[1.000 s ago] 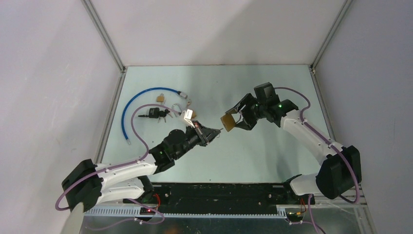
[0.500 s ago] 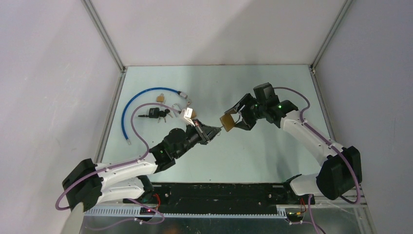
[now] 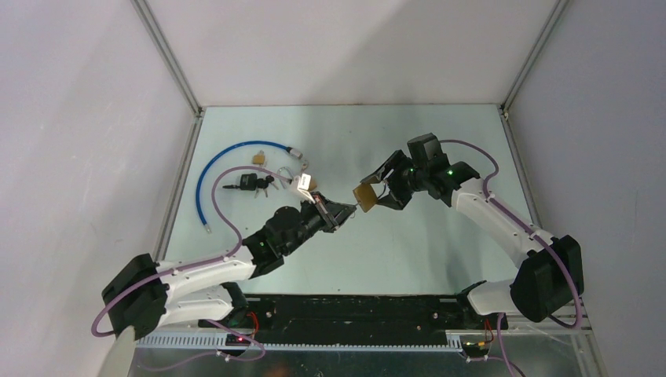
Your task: Unlock with the key
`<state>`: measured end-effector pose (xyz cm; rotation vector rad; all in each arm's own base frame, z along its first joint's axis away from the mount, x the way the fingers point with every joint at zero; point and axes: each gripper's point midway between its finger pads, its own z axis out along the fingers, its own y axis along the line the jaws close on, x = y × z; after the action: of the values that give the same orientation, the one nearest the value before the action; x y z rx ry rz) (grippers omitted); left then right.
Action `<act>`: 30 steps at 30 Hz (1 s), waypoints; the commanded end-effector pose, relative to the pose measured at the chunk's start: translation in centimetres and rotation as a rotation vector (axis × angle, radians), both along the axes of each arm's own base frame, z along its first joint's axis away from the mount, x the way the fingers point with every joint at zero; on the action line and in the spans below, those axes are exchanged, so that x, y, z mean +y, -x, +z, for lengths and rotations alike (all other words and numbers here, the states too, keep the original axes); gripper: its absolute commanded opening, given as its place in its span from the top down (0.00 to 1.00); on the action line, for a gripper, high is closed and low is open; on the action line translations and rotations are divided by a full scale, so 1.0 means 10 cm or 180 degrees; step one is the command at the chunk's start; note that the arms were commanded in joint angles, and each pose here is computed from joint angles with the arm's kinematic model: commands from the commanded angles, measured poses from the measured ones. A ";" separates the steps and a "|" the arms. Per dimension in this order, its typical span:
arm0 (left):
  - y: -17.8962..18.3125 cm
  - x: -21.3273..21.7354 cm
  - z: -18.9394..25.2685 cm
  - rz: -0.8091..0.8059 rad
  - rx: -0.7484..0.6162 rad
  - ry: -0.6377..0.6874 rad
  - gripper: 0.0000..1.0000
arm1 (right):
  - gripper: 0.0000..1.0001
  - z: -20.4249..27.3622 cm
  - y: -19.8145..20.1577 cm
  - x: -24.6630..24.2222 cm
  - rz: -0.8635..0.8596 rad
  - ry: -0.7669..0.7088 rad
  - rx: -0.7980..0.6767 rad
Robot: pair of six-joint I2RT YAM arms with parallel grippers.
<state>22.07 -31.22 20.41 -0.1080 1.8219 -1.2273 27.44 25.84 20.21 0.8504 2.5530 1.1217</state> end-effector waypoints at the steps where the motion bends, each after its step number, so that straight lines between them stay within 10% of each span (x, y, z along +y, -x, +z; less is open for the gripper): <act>1: -0.08 -0.02 0.23 0.0104 -0.0147 0.0138 1.00 | 1.00 0.43 -0.04 0.11 0.0061 -0.0340 -0.0356; 30: -0.09 -0.07 0.29 0.0205 -0.0218 0.0086 1.00 | 1.00 0.46 0.01 0.16 -0.0042 -0.0265 -0.0419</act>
<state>22.49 -31.23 20.45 -0.1388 1.8096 -1.1882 27.52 26.09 20.41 0.8420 2.5233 1.0978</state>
